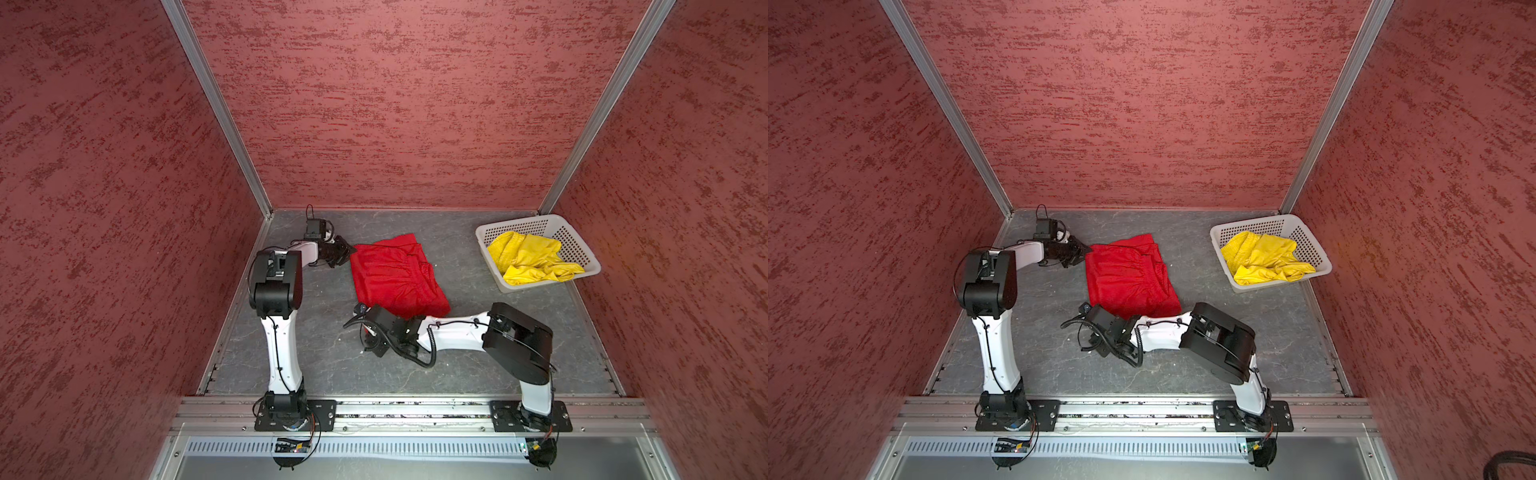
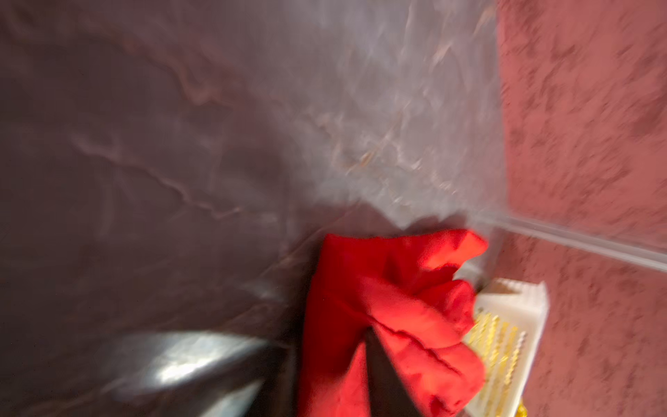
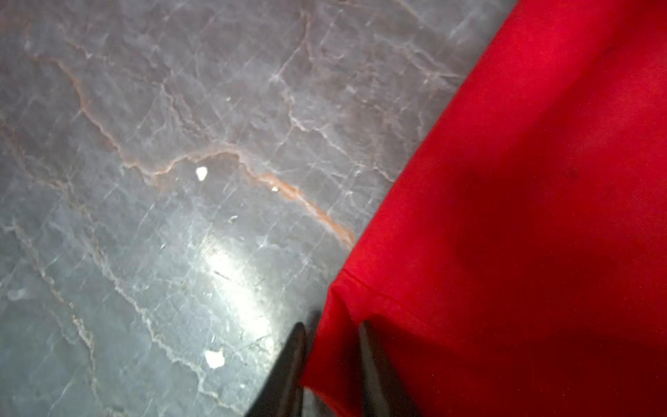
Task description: Fold and stack the shorts
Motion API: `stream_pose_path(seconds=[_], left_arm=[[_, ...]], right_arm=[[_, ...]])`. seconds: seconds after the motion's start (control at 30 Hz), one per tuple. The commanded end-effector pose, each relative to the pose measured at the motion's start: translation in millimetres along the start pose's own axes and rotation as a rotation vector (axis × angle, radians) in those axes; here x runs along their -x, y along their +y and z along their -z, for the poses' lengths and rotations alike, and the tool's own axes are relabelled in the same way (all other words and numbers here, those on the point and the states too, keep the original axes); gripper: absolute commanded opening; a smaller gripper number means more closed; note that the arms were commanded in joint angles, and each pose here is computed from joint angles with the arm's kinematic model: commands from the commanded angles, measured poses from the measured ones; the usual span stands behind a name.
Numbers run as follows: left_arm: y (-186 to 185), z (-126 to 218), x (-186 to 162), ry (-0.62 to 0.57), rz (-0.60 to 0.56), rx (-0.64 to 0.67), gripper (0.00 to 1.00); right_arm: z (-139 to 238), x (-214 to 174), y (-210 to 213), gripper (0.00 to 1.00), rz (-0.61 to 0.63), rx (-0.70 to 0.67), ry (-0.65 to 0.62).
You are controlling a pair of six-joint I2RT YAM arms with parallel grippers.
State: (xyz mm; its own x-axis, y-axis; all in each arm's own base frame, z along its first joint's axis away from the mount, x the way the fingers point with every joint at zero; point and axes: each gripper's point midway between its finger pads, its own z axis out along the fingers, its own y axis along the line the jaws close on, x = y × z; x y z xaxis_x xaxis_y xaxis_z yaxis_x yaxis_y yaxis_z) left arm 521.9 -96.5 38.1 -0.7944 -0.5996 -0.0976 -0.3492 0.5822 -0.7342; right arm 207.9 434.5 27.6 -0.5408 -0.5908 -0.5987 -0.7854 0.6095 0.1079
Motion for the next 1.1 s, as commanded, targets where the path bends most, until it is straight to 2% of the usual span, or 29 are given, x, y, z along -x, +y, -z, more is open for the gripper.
stream_pose_path(seconds=[0.0, 0.07, 0.17, 0.33, 0.43, 0.53, 0.67, 0.77, 0.97, 1.0, 1.07], left_arm=[[1.2, 20.8, -3.7, -0.046, -0.006, 0.03, 0.66], [-3.0, 38.4, -10.5, -0.069, -0.019, 0.035, 0.77], [-7.5, 62.7, -27.0, -0.092, -0.041, 0.051, 0.85], [12.8, 94.6, -54.6, -0.131, -0.031, 0.144, 0.89], [36.6, 115.3, -54.6, -0.185, 0.037, 0.207, 0.89], [62.5, 136.5, -49.3, -0.231, 0.14, 0.257, 0.89], [89.1, 157.7, -46.5, -0.273, 0.24, 0.282, 0.91], [95.2, 162.6, -45.8, -0.278, 0.259, 0.279, 0.93], [95.4, 157.5, -52.4, -0.247, 0.261, 0.253, 0.96], [95.6, 156.7, -53.9, -0.241, 0.263, 0.25, 0.96], [94.8, 154.0, -58.8, -0.225, 0.259, 0.237, 0.96]], right_arm=[[20.8, 37.5, 18.5, 0.41, -0.008, 0.07, -0.076], [32.9, 57.2, 17.8, 0.46, -0.027, 0.083, -0.122], [53.7, 85.3, 5.6, 0.52, -0.075, 0.062, -0.189], [64.2, 114.3, -47.2, 0.62, -0.129, -0.185, -0.18], [46.1, 117.3, -63.3, 0.66, -0.13, -0.277, -0.133], [18.0, 112.5, -69.8, 0.66, -0.188, -0.291, -0.054], [-10.5, 104.0, -76.3, 0.67, -0.251, -0.305, -0.016], [-29.3, 93.8, -83.2, 0.67, -0.286, -0.32, 0.029], [-57.1, 78.9, -85.0, 0.67, -0.349, -0.241, 0.072], [-60.8, 75.4, -87.5, 0.66, -0.37, -0.231, 0.083], [-67.6, 67.3, -95.6, 0.57, -0.428, -0.201, 0.105]])
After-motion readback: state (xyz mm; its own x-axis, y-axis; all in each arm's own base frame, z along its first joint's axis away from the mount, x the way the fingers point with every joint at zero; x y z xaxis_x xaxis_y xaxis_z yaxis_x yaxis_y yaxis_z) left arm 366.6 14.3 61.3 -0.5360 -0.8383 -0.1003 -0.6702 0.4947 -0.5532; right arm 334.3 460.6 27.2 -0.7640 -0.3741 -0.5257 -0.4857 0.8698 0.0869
